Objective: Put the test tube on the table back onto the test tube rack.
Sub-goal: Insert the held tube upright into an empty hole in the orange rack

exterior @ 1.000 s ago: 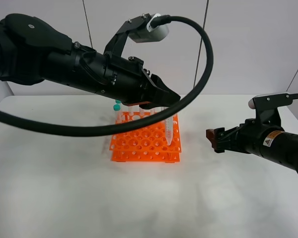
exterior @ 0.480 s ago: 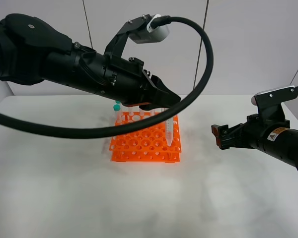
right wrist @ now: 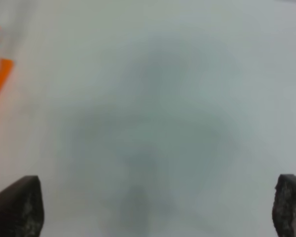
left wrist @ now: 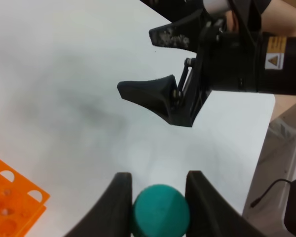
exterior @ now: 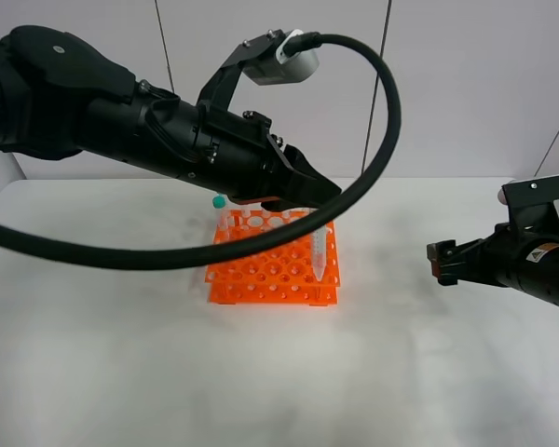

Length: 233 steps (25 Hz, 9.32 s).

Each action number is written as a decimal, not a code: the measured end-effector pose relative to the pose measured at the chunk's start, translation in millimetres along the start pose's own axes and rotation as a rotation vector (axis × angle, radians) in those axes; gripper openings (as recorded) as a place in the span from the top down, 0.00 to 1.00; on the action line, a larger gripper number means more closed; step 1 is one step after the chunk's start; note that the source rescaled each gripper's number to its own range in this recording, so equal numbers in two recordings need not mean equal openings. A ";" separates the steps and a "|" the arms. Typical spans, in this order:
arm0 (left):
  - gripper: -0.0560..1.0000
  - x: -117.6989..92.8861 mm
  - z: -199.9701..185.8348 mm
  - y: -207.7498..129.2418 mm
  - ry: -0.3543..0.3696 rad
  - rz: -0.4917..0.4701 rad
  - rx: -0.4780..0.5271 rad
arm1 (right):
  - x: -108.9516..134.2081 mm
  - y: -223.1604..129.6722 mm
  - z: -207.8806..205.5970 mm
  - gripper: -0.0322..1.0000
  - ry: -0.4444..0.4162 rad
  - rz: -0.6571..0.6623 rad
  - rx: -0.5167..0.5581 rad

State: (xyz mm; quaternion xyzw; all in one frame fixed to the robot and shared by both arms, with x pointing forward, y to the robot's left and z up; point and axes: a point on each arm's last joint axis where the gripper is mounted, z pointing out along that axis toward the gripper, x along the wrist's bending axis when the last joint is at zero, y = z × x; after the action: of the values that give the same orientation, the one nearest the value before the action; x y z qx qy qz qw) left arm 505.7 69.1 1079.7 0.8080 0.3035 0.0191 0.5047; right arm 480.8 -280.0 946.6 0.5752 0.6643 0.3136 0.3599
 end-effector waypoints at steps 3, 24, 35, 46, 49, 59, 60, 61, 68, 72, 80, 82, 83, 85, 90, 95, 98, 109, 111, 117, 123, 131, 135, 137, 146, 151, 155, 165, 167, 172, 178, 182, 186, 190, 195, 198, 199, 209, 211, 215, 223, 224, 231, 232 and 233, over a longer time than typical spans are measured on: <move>0.94 -0.2 0.0 -0.2 -0.002 0.002 0.002 | -0.7 1.4 1.1 0.00 0.007 -0.011 0.028; 0.94 -3.0 -0.1 -2.0 -0.033 0.003 0.022 | -31.1 44.4 -4.9 0.00 -0.003 0.047 0.105; 0.94 -3.2 -0.1 -2.2 -0.036 0.014 0.024 | -36.3 69.4 -32.7 0.00 -0.025 -0.065 0.069; 0.94 -3.3 -0.1 -2.2 -0.037 0.030 0.024 | -40.0 93.9 -112.2 0.00 -0.083 -0.024 -0.151; 0.94 -3.3 -0.1 -2.2 -0.037 0.032 0.024 | -40.2 94.0 -136.9 0.00 -0.098 -0.023 -0.190; 0.94 -3.3 -0.1 -2.2 -0.037 0.034 0.024 | -37.5 76.4 -198.4 0.00 -0.111 0.044 -0.215; 0.94 -3.3 -0.1 -2.2 -0.037 0.034 0.024 | -36.9 72.8 -205.1 0.00 -0.111 0.051 -0.212; 0.94 -3.3 -0.1 -2.2 -0.037 0.034 0.024 | -36.2 68.0 -212.8 0.00 -0.112 0.056 -0.204; 0.94 -3.4 -0.1 -2.3 -0.038 0.039 0.024 | -31.5 32.6 -252.9 0.00 -0.120 0.076 -0.120; 0.94 -3.4 -0.1 -2.3 -0.038 0.039 0.024 | -28.6 17.0 -269.4 0.00 -0.117 0.089 -0.114; 0.94 -3.4 -0.1 -2.3 -0.038 0.040 0.024 | -23.5 -10.2 -292.8 0.00 -0.114 0.105 -0.116; 0.94 -3.4 -0.1 -2.3 -0.038 0.040 0.024 | -22.6 -16.0 -298.1 0.00 -0.117 0.107 -0.137; 0.94 -3.4 -0.1 -2.3 -0.038 0.040 0.024 | -22.0 -18.9 -301.3 0.00 -0.119 0.108 -0.157; 0.94 -3.4 -0.1 -2.3 -0.038 0.041 0.025 | -21.0 -24.3 -308.0 0.00 -0.123 0.109 -0.200; 0.94 -3.4 -0.1 -2.3 -0.038 0.043 0.025 | -19.9 -29.1 -308.6 0.00 -0.121 0.110 -0.217; 0.94 -3.3 -0.1 -2.5 -0.037 0.047 0.026 | -17.4 -41.5 -283.7 0.00 -0.098 0.114 -0.129; 0.94 -3.3 -0.1 -2.5 -0.037 0.048 0.027 | -16.2 -48.0 -269.2 0.00 -0.090 0.113 -0.100; 0.95 -3.0 -0.1 -2.8 -0.034 0.055 0.030 | -15.9 -47.0 -264.6 0.00 -0.085 0.127 -0.127; 0.95 -3.0 -0.1 -2.8 -0.034 0.055 0.030 | -15.9 -47.0 -264.6 0.00 -0.085 0.127 -0.127; 0.95 -3.0 -0.1 -2.8 -0.034 0.055 0.030 | -15.9 -47.0 -264.6 0.00 -0.085 0.127 -0.127; 0.95 -1.0 0.0 -1.5 -0.011 0.057 0.017 | -15.9 -47.0 -264.6 0.00 -0.085 0.127 -0.127; 0.95 8.1 -0.4 3.5 0.090 0.071 -0.035 | -15.9 -47.0 -264.6 0.00 -0.085 0.127 -0.127; 0.95 16.0 -1.7 6.0 0.180 0.112 -0.055 | -15.9 -47.0 -264.6 0.00 -0.085 0.127 -0.127; 0.95 21.0 -2.8 7.4 0.236 0.129 -0.066 | -15.9 -47.0 -264.6 0.00 -0.085 0.127 -0.127; 0.95 48.9 8.1 4.5 0.443 0.055 -0.112 | -15.9 -47.0 -264.6 0.00 -0.085 0.127 -0.127; 0.95 71.3 29.6 -9.2 0.495 -0.037 -0.119 | -15.9 -47.0 -264.6 0.00 -0.085 0.127 -0.127; 0.95 88.3 36.7 -16.6 0.529 -0.060 -0.126 | -15.9 -47.0 -264.6 0.00 -0.085 0.132 -0.128; 0.95 119.1 40.1 -25.6 0.590 -0.080 -0.169 | -15.9 -47.0 -264.6 0.00 -0.085 0.132 -0.128; 0.95 120.7 40.4 -25.6 0.593 -0.083 -0.180 | -15.9 -47.0 -264.6 0.00 -0.085 0.132 -0.128; 0.95 127.5 42.6 -28.5 0.605 -0.089 -0.195 | -15.9 -47.0 -264.6 0.00 -0.085 0.132 -0.128; 0.95 133.8 44.0 -32.4 0.615 -0.074 -0.183 | -15.9 -47.0 -264.6 0.00 -0.085 0.132 -0.128; 0.95 135.9 42.3 -31.5 0.621 -0.073 -0.195 | -15.9 -47.0 -264.6 0.00 -0.085 0.132 -0.128; 0.95 137.1 41.5 -31.6 0.624 -0.074 -0.195 | -15.9 -47.0 -264.6 0.00 -0.085 0.132 -0.128; 0.95 137.0 41.6 -31.9 0.623 -0.079 -0.193 | -15.9 -47.0 -264.6 0.00 -0.085 0.132 -0.128; 0.95 137.0 41.6 -32.1 0.622 -0.087 -0.193 | -15.9 -47.0 -264.6 0.00 -0.085 0.132 -0.128; 0.95 138.6 44.1 -34.4 0.621 -0.109 -0.196 | -15.9 -47.0 -264.6 0.00 -0.085 0.132 -0.128; 0.95 139.6 45.7 -36.2 0.621 -0.114 -0.192 | -15.9 -47.0 -264.6 0.00 -0.085 0.132 -0.128; 0.95 143.6 51.9 -42.2 0.623 -0.120 -0.184 | -15.9 -47.0 -264.6 0.00 -0.085 0.132 -0.128; 0.95 145.7 55.3 -46.0 0.623 -0.123 -0.175 | -15.9 -47.0 -264.6 0.00 -0.085 0.132 -0.128; 0.95 148.3 60.0 -54.6 0.624 -0.131 -0.149 | -15.9 -47.0 -264.6 0.00 -0.085 0.132 -0.128; 0.95 154.6 69.9 -66.3 0.627 -0.136 -0.129 | -15.9 -47.0 -264.6 0.00 -0.085 0.132 -0.128; 0.95 156.6 72.7 -70.1 0.629 -0.140 -0.119 | -15.9 -47.0 -264.6 0.00 -0.085 0.132 -0.128; 0.95 160.6 78.9 -77.3 0.631 -0.141 -0.114 | -15.9 -47.0 -264.6 0.00 -0.085 0.132 -0.128; 0.95 160.6 78.8 -77.2 0.631 -0.141 -0.115 | -15.9 -47.0 -264.6 0.00 -0.085 0.132 -0.128; 0.95 160.6 78.8 -77.1 0.631 -0.140 -0.116 | -15.9 -47.0 -264.6 0.00 -0.085 0.132 -0.128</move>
State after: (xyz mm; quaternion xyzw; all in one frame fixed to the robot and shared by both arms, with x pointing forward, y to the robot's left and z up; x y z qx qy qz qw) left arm 626.9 111.3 933.0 0.7093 0.4983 0.2510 0.4308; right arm 234.7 -303.0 1053.4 0.6064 0.5877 0.3537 0.4022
